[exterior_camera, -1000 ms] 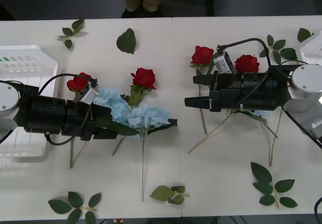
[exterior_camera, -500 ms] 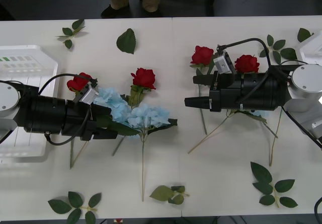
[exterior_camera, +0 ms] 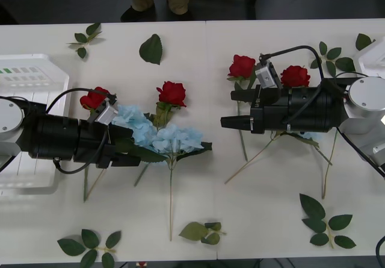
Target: Place the red flowers into the right box and the blue flowers into the left box. If a person shows an open palm, hand one flower to the person first, then continue sorting.
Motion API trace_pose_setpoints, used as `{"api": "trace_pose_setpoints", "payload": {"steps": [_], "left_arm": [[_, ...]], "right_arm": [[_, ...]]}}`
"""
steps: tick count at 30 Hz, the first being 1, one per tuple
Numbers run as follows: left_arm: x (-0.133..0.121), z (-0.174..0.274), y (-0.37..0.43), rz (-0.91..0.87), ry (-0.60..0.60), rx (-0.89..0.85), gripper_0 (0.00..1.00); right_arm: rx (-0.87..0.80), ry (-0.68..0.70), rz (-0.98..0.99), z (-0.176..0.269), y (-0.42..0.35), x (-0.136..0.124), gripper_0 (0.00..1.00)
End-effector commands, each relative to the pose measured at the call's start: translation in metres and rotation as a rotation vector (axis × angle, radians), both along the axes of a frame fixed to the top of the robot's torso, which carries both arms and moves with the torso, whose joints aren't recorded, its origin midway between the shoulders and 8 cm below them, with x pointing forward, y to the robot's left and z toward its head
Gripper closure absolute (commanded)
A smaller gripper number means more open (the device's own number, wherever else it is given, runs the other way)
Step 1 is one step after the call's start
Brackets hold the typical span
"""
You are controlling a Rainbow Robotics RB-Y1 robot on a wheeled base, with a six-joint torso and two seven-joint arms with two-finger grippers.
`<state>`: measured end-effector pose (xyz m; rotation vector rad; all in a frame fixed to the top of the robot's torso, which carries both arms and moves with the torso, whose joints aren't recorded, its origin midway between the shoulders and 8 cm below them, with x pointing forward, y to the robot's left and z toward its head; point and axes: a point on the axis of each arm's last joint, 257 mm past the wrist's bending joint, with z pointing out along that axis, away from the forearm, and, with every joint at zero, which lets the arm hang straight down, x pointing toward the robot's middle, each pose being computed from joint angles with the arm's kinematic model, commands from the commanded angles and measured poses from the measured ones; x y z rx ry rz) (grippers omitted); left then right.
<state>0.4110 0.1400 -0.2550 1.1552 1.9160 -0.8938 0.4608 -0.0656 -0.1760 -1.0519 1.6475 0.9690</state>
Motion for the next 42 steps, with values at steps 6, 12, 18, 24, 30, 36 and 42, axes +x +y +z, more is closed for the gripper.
{"api": "trace_pose_setpoints", "payload": {"steps": [6, 12, 18, 24, 30, 36, 42], "left_arm": [[0.004, 0.013, -0.010, -0.061, -0.088, 0.019, 0.00], [0.004, 0.013, -0.010, -0.061, -0.088, 0.019, 0.00], [0.004, 0.013, -0.010, -0.061, -0.088, 0.019, 0.00], [-0.021, 0.005, -0.015, -0.043, 0.056, -0.102, 0.00], [-0.016, 0.064, 0.007, 0.027, 0.282, -0.118, 0.00], [-0.021, 0.105, 0.040, 0.321, 0.622, 0.052, 0.00], [-0.015, 0.095, 0.086, 0.668, 0.784, 0.193, 0.00]], "right_arm": [[0.015, -0.061, 0.025, 0.019, 0.013, -0.001, 0.00], [0.015, -0.061, 0.025, 0.019, 0.013, -0.001, 0.00], [0.012, 0.005, 0.021, -0.011, 0.014, -0.012, 0.00], [0.067, -0.034, 0.031, 0.029, 0.010, -0.004, 0.00], [0.066, 0.079, -0.002, 0.084, -0.024, 0.012, 0.00], [0.024, 0.423, -0.152, 0.127, -0.088, 0.015, 0.00], [-0.209, 0.605, -0.347, 0.120, -0.166, -0.011, 0.00]]}}
